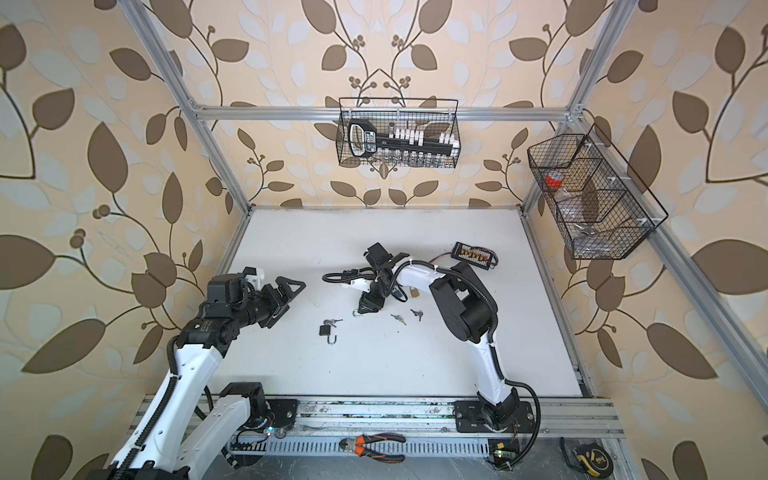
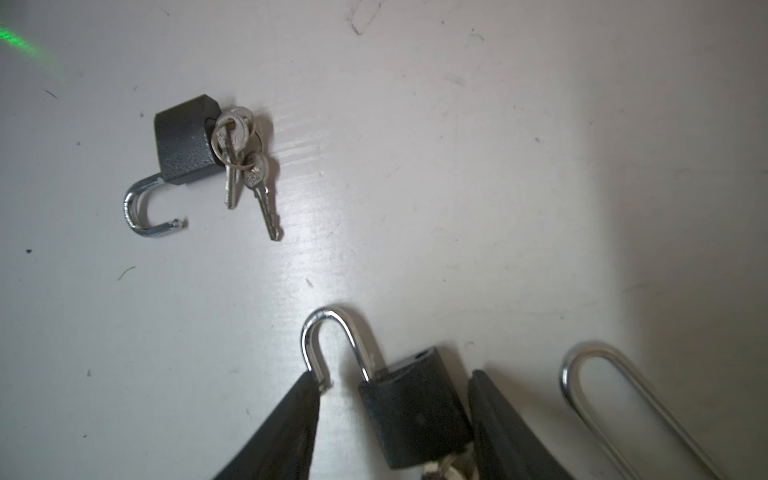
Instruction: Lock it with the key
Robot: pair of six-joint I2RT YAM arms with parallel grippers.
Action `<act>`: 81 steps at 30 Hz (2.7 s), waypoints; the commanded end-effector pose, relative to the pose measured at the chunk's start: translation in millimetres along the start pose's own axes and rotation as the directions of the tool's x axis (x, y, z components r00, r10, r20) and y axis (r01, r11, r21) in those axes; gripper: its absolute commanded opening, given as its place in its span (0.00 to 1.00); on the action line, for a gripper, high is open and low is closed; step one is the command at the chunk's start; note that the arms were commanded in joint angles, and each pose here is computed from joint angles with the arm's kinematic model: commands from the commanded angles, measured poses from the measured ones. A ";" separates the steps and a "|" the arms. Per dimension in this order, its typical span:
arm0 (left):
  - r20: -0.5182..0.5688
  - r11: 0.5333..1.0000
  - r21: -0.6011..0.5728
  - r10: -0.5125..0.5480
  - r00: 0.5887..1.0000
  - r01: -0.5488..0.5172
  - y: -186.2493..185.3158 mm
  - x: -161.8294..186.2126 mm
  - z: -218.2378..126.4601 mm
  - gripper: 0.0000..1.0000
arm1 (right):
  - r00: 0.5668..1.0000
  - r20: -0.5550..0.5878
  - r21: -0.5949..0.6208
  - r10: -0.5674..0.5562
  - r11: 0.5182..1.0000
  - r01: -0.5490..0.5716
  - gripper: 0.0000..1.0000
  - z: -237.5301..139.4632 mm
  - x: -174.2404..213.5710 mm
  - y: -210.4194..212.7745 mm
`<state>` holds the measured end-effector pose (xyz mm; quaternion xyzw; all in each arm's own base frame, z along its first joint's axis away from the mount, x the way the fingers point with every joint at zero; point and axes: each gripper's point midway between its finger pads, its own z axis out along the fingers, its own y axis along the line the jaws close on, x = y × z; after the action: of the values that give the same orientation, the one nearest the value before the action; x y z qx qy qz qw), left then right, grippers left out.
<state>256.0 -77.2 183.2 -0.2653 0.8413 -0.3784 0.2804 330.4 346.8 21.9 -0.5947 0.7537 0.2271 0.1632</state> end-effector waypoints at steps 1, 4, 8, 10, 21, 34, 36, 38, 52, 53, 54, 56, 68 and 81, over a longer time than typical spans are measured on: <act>-0.006 1.000 0.029 0.012 1.000 -0.012 -3.6 1.2 -1.6 0.98 | 0.999 -0.045 -0.039 0.000 0.999 -0.001 0.56 3.5 12.5 5.9; -0.010 0.999 0.034 0.010 1.000 -0.010 -4.3 0.9 -0.6 0.98 | 0.998 -0.066 -0.013 -0.001 1.000 0.000 0.53 2.1 18.6 3.3; -0.013 0.999 0.034 0.009 1.000 -0.009 -4.8 0.4 0.2 0.98 | 0.996 -0.093 0.044 -0.002 0.999 0.006 0.49 4.2 23.7 -3.8; -0.011 0.999 0.034 0.010 1.000 -0.009 -5.4 -0.5 0.1 0.98 | 0.994 -0.109 0.071 -0.012 0.997 0.020 0.47 6.9 26.2 -4.4; -0.004 1.000 0.028 0.008 1.000 -0.008 -5.1 -2.3 -1.1 0.98 | 0.989 -0.139 0.118 -0.051 0.991 0.067 0.44 4.5 35.2 1.5; 0.001 1.000 0.022 0.020 1.000 -0.020 -3.5 -3.3 -1.2 0.98 | 0.999 -0.043 0.162 -0.008 0.987 0.015 0.27 -9.8 17.1 4.3; 0.000 1.000 0.023 0.019 1.000 -0.019 -2.8 -3.0 -0.2 0.98 | 1.000 0.001 0.179 0.002 0.984 -0.002 0.24 -19.0 8.0 5.3; -0.002 0.999 0.034 0.024 1.000 -0.024 -4.0 -2.9 0.7 0.98 | 0.999 0.050 0.205 0.022 0.978 -0.031 0.19 -30.2 -1.2 4.7; -0.041 0.915 0.341 0.245 0.969 -0.217 -79.3 11.1 2.6 0.98 | 0.848 0.504 0.164 0.163 0.946 -0.279 0.00 -133.4 -44.3 53.1; -0.036 0.901 0.359 0.275 0.961 -0.245 -87.3 15.2 3.0 0.97 | 0.827 0.534 0.133 0.176 0.948 -0.287 0.00 -139.9 -46.7 60.3; -0.037 0.886 0.376 0.308 0.951 -0.272 -94.4 22.0 4.6 0.96 | 0.808 0.559 0.106 0.185 0.951 -0.290 0.00 -146.2 -48.0 67.6; -0.051 0.860 0.401 0.365 0.930 -0.316 -106.6 37.7 9.9 0.94 | 0.780 0.592 0.060 0.204 0.953 -0.296 0.00 -155.4 -50.0 78.5; -0.121 0.783 0.499 0.487 0.865 -0.371 -143.3 84.1 35.2 0.67 | 0.747 0.625 0.007 0.224 0.956 -0.293 0.00 -174.6 -50.8 97.8; -0.135 0.782 0.498 0.497 0.857 -0.375 -148.9 92.4 43.3 0.27 | 0.751 0.624 0.003 0.217 0.960 -0.280 0.00 -176.8 -53.0 101.0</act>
<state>249.1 -240.2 225.4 0.0459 0.8162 -0.5098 0.2680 254.6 311.3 202.3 -0.3662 0.7540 0.3783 0.3928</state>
